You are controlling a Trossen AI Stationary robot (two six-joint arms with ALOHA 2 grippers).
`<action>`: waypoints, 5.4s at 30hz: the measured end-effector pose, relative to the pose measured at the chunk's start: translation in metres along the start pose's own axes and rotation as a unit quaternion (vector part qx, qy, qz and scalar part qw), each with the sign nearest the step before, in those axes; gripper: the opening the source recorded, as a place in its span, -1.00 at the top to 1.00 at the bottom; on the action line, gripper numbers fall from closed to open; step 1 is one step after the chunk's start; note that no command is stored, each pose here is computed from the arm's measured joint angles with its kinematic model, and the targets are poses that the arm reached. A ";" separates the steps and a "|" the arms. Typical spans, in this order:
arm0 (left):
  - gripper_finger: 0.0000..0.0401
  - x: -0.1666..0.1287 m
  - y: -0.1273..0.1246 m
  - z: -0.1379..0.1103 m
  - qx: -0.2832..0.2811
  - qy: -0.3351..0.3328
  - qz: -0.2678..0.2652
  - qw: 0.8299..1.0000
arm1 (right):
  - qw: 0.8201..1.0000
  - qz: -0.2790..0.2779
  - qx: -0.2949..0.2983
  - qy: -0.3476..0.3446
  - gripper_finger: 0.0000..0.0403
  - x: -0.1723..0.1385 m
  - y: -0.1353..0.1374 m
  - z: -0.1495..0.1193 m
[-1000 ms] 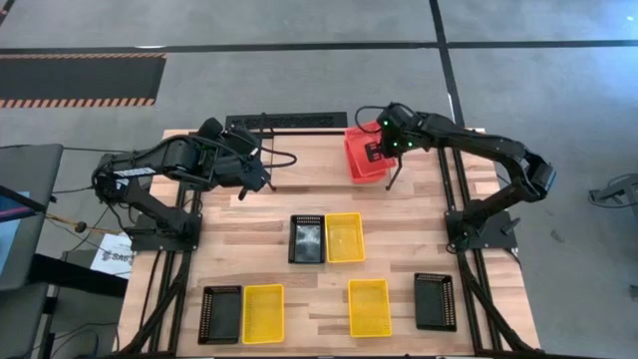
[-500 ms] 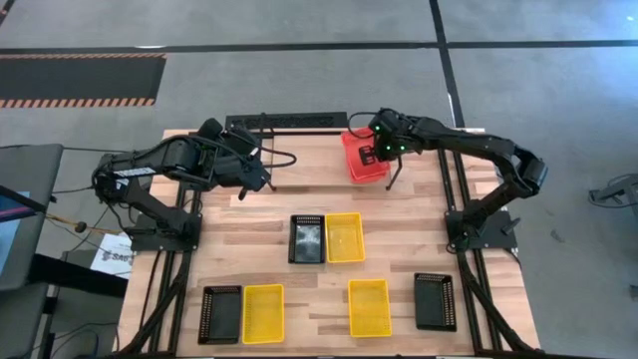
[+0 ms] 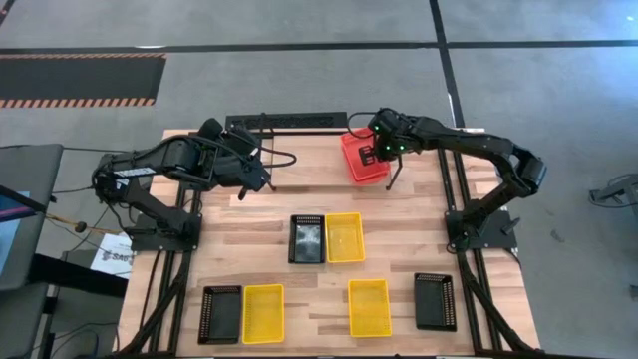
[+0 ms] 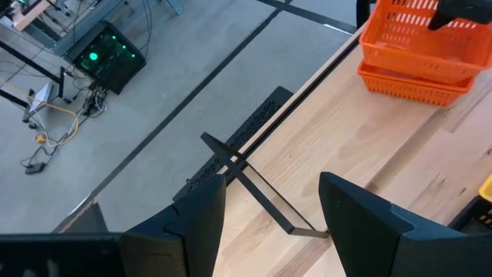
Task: Stack baskets on shelf by color
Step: Stack the orange bin on top of the other stacked orange bins on the shelf, then put the bottom left yellow bin on the shelf
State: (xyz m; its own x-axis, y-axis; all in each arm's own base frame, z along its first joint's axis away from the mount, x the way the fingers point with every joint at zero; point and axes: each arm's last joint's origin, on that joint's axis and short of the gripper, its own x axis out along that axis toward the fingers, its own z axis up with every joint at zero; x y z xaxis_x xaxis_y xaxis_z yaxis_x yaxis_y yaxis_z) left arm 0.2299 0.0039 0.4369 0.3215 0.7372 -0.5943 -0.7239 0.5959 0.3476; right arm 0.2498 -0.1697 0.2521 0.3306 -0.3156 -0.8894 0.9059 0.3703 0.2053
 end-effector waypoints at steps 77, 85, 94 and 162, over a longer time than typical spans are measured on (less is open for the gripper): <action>0.00 0.000 -0.001 0.000 -0.019 0.010 -0.016 1.000 | 0.950 0.124 -0.287 0.018 0.99 -0.002 0.128 -0.013; 0.00 0.000 -0.001 -0.001 -0.019 0.013 -0.020 1.000 | 0.933 0.080 -0.348 0.039 0.99 0.013 0.152 0.027; 0.00 0.000 -0.001 -0.001 -0.019 0.013 -0.020 1.000 | 0.908 0.010 -0.405 0.111 1.00 0.034 0.157 0.038; 0.00 0.000 -0.002 -0.002 -0.020 0.028 -0.039 0.999 | 0.906 -0.027 -0.419 0.061 1.00 -0.042 0.143 0.063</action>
State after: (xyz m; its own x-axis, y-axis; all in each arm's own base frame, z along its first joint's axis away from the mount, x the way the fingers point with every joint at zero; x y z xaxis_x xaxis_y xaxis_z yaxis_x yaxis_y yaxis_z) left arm 0.2303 0.0019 0.4351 0.3439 0.6692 -0.6588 -0.7224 0.6367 0.2696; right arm 0.3822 -0.1584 0.3445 0.2150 -0.2733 -0.9376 0.3842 0.9063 -0.1761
